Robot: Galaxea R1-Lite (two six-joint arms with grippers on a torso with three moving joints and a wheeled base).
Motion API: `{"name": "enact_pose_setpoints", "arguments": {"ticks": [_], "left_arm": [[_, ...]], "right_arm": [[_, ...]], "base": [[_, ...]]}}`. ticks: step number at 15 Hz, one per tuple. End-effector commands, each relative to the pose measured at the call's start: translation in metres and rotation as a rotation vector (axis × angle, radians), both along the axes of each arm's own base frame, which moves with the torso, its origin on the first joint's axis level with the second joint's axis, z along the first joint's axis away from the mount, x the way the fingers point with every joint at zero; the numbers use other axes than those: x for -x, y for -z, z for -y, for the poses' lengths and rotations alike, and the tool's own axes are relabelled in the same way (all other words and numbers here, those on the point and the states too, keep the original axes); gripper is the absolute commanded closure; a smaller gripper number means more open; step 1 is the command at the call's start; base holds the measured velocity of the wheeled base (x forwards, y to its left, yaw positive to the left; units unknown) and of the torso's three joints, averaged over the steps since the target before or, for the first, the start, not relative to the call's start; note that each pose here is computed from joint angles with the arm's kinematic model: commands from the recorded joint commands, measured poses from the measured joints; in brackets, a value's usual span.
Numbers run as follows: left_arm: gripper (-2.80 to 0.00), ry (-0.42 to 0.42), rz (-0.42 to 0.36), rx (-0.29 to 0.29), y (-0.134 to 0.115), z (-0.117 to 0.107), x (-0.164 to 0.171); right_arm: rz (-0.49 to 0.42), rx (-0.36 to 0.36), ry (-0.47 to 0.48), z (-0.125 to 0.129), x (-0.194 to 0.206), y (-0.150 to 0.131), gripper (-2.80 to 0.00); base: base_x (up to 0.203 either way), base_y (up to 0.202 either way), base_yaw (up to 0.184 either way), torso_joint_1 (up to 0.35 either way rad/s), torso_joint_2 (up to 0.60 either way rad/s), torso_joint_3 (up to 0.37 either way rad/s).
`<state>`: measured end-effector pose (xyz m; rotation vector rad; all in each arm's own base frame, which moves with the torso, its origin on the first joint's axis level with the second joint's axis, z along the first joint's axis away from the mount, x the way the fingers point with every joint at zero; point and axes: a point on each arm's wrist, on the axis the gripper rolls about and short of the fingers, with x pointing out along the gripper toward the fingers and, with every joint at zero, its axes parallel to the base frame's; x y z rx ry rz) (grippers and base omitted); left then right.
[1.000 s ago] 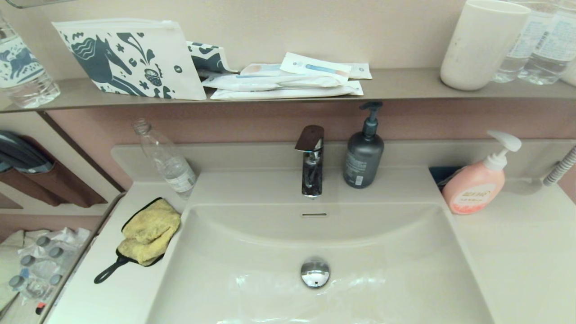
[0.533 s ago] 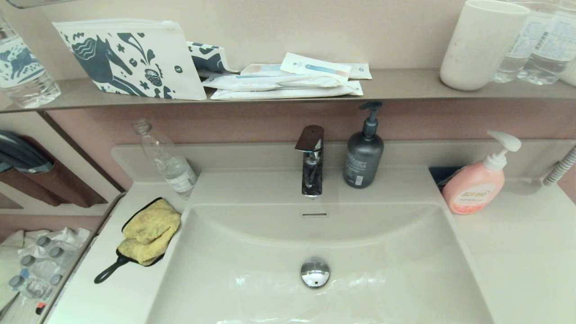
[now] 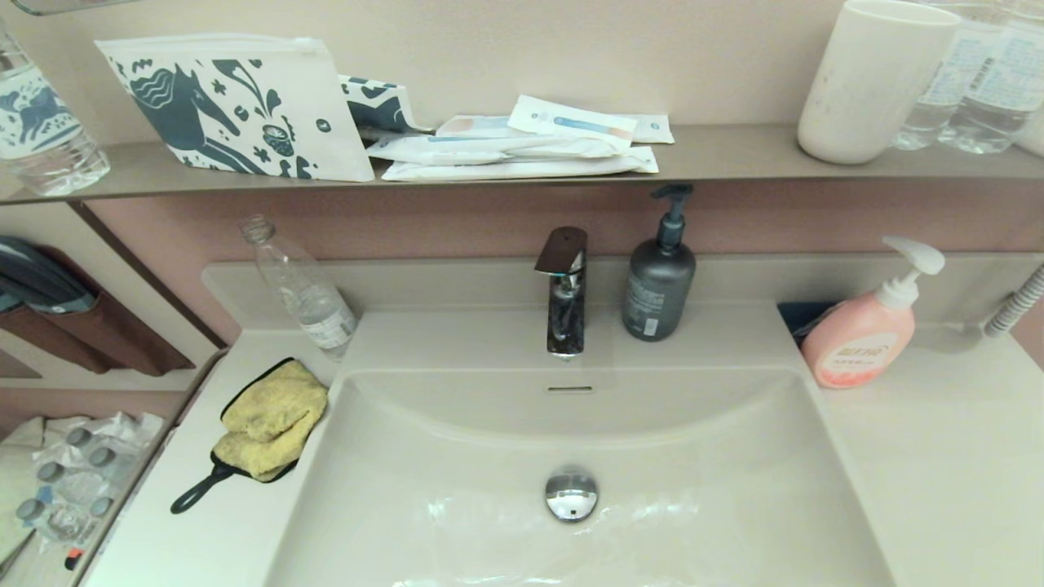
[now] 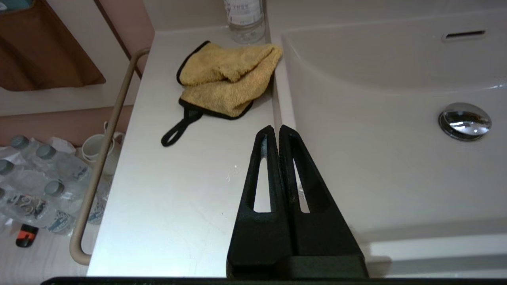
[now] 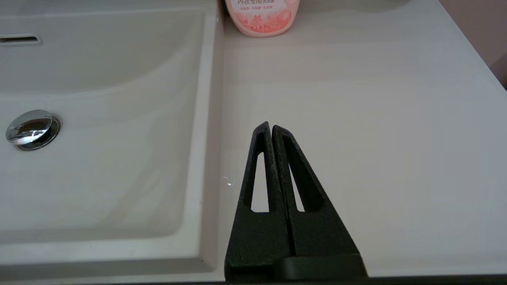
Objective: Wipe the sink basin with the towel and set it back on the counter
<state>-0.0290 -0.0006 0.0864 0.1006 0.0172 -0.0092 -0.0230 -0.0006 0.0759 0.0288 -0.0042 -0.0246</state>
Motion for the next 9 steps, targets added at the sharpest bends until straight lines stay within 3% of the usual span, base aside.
{"name": "enact_pose_setpoints", "arguments": {"ticks": [1, 9], "left_arm": [[0.00, -0.001, -0.017, 0.000, 0.0089, 0.0000, -0.0038], [0.00, 0.037, -0.009, 0.014, 0.0121, 0.0005, -0.0056]], "right_arm": [[-0.001, 0.000, 0.000, 0.0000, -0.0001, -0.0001, 0.00], [-0.001, 0.000, 0.000, 0.0000, -0.0001, -0.0001, 0.00]], "base": [[0.000, 0.000, 0.000, 0.000, 0.00, 0.000], [0.000, 0.000, 0.000, 0.000, 0.00, 0.000]]}}
